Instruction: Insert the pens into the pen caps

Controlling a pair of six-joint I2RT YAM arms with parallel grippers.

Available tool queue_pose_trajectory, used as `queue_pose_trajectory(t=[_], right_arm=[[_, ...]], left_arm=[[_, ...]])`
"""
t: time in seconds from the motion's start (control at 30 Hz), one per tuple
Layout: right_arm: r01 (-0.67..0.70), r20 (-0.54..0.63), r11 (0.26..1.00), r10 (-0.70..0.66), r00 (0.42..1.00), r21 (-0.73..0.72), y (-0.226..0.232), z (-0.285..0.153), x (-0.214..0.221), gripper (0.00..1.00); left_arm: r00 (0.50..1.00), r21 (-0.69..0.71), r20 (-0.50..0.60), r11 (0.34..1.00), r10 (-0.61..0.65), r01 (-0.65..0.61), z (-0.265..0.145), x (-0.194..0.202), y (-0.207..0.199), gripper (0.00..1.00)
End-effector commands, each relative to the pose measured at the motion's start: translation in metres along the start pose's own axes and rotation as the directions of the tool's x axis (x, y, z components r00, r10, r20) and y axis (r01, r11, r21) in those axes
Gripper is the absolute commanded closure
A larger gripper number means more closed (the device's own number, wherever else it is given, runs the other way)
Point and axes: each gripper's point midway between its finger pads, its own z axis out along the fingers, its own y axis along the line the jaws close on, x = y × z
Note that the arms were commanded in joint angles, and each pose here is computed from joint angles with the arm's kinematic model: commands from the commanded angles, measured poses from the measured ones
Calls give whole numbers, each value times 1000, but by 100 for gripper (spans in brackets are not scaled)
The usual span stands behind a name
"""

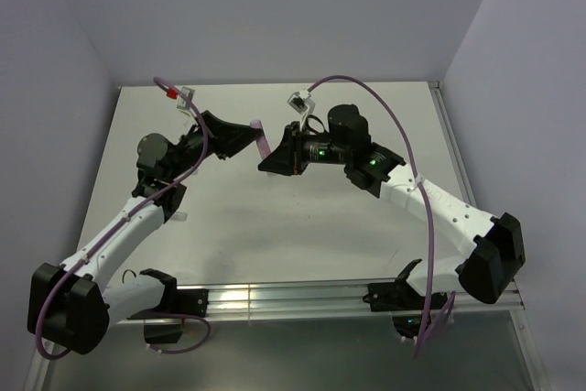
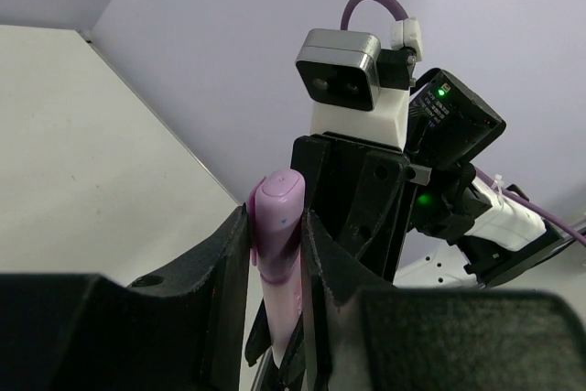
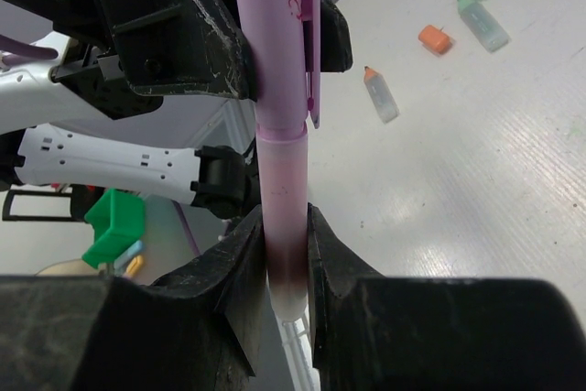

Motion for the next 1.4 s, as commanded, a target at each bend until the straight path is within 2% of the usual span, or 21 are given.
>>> queue_pose_trajectory(t=[0.0,0.23,0.63,0.8,1.37], right_arm=[[67,146,998,-69,987,15,9,-15,-41,100],[47,150,999,-44,988,-17,12,-13,-39,100],[56,215,998,-57,975,14,8,-20,-46,100],[27,194,999,-18,981,-43,13,-16,-42,100],[42,248,999,-47,968,28,-2,-31,-58,100]], left_arm=[[998,57,-58,998,26,-23,-5,12,-14,100],[999,90,-49,996,18,-14,0,15,-24,100],[997,89,-82,996,8,0,-5,29,-40,100],[995,93,-99,995,30,-21,-6,39,-47,100],[983,88,-175,995,60,-45,-9,71,-55,100]])
